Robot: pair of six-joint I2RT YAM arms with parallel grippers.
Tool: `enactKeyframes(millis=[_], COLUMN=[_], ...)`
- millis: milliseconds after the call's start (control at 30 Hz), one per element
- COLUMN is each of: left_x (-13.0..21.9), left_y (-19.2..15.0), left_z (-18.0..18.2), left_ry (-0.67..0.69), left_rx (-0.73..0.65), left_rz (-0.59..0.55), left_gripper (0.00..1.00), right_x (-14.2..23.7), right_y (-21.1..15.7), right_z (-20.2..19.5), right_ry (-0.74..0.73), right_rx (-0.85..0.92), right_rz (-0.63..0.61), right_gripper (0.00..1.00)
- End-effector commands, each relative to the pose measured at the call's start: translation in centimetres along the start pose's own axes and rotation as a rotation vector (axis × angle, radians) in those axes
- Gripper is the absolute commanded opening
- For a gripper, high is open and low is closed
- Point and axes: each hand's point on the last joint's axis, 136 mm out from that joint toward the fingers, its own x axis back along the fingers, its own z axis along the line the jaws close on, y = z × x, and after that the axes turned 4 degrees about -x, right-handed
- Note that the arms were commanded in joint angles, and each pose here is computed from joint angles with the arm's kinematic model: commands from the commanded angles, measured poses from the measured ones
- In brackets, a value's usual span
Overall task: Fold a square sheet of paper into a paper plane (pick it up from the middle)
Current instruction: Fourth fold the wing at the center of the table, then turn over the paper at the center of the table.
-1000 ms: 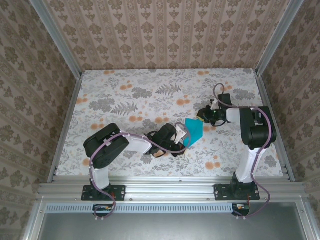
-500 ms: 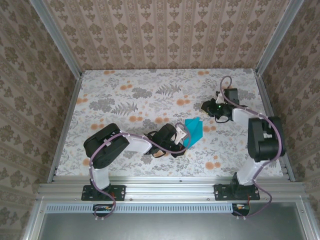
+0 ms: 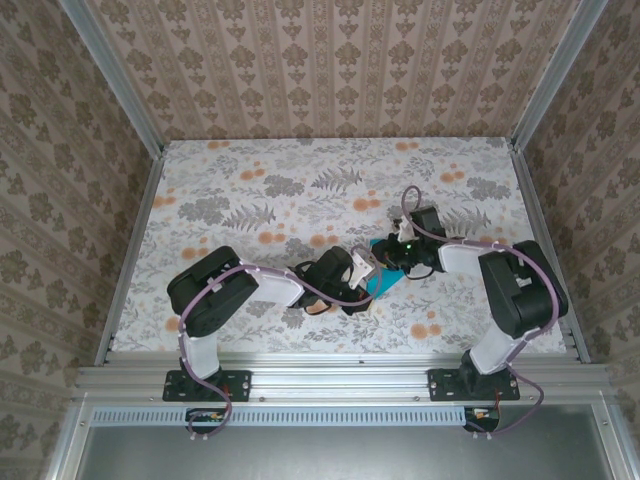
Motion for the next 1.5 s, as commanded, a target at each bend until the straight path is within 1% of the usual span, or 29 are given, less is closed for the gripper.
enactKeyframes(millis=[0, 300, 600, 733, 933, 1067, 1233, 1367, 1467], left_x=[0.0, 0.3, 0.3, 0.3, 0.1, 0.0, 0.0, 0.1, 0.0], left_y=[-8.5, -9.4, -9.6, -9.1, -7.7, -6.2, -4.2, -2.9, -2.7], left_z=[1.4, 1.3, 1.2, 1.0, 0.5, 0.1, -0.7, -1.3, -1.4], left_ry=[0.039, 0.032, 0.024, 0.018, -0.002, -0.014, -0.040, -0.060, -0.069], left_rx=[0.110, 0.117, 0.114, 0.116, 0.110, 0.098, 0.083, 0.073, 0.069], left_rz=[0.272, 0.286, 0.299, 0.288, 0.262, 0.233, 0.188, 0.158, 0.155], left_gripper=[0.03, 0.03, 0.02, 0.03, 0.04, 0.06, 0.11, 0.13, 0.13], right_x=[-1.1, -1.5, -0.4, 0.4, 3.2, 4.8, 6.7, 6.9, 6.4], right_y=[0.8, 3.9, 8.4, 10.3, 12.3, 11.4, 8.0, 4.4, 2.7], right_z=[-0.4, -3.4, -4.6, -4.3, -2.5, -1.1, -0.9, -1.6, -2.0], right_ry=[-0.002, -0.098, -0.096, -0.079, -0.062, -0.053, -0.052, -0.050, -0.049], right_rx=[0.012, 0.013, -0.018, -0.026, -0.004, 0.023, 0.019, -0.006, -0.004], right_rz=[0.004, -0.028, -0.091, -0.122, -0.183, -0.187, -0.170, -0.129, -0.096], right_gripper=[0.17, 0.17, 0.18, 0.18, 0.22, 0.27, 0.35, 0.39, 0.42])
